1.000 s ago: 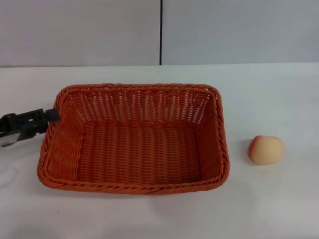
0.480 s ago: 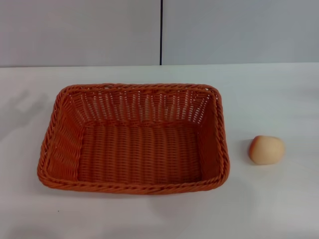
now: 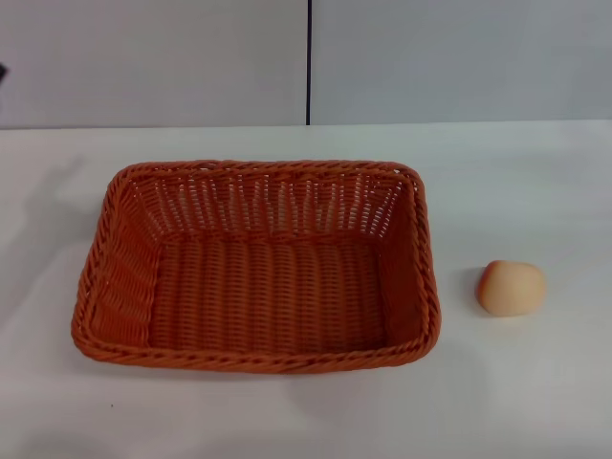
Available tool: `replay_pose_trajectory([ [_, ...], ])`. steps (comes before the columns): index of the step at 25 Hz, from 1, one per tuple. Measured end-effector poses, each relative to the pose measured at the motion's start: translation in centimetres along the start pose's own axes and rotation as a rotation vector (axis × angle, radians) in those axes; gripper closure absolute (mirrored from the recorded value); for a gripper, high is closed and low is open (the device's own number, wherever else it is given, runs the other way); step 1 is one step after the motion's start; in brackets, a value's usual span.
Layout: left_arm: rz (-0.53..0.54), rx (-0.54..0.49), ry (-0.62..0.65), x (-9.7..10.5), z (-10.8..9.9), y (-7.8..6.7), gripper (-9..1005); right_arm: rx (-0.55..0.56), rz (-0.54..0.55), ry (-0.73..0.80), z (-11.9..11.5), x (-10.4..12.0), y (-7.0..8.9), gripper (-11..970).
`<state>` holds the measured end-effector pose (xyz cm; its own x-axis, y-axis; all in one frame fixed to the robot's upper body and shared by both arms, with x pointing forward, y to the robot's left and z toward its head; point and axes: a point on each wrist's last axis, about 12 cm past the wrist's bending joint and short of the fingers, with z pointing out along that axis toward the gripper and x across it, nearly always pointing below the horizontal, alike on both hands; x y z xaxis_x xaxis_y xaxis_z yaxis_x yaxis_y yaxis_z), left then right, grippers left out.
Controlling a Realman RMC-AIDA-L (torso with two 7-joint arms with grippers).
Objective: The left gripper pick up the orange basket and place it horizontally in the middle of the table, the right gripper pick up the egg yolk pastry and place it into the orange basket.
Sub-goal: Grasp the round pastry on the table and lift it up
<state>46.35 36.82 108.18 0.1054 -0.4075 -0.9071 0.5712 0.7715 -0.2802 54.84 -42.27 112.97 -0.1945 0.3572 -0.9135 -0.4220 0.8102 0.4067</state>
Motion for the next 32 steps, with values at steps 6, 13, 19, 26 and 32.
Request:
replay_pose_trajectory([
  [6,0.116,0.023,-0.029,1.4,1.3,-0.9,195,-0.019,-0.066,0.284,2.6,-1.6,0.0,163],
  [13,0.217,0.022,-0.049,2.1,1.3,-1.6,195,-0.085,-0.126,0.592,6.2,-2.4,1.9,164],
  [19,0.206,0.015,-0.041,2.5,1.7,-1.7,195,-0.175,-0.206,0.851,9.0,-1.6,4.5,164],
  [26,0.185,0.002,-0.033,2.9,1.8,-1.8,195,-0.275,-0.335,1.096,11.2,0.4,7.4,164],
  [32,0.159,-0.005,-0.024,3.2,1.8,-1.8,195,-0.343,-0.394,1.193,12.6,2.0,9.7,163],
])
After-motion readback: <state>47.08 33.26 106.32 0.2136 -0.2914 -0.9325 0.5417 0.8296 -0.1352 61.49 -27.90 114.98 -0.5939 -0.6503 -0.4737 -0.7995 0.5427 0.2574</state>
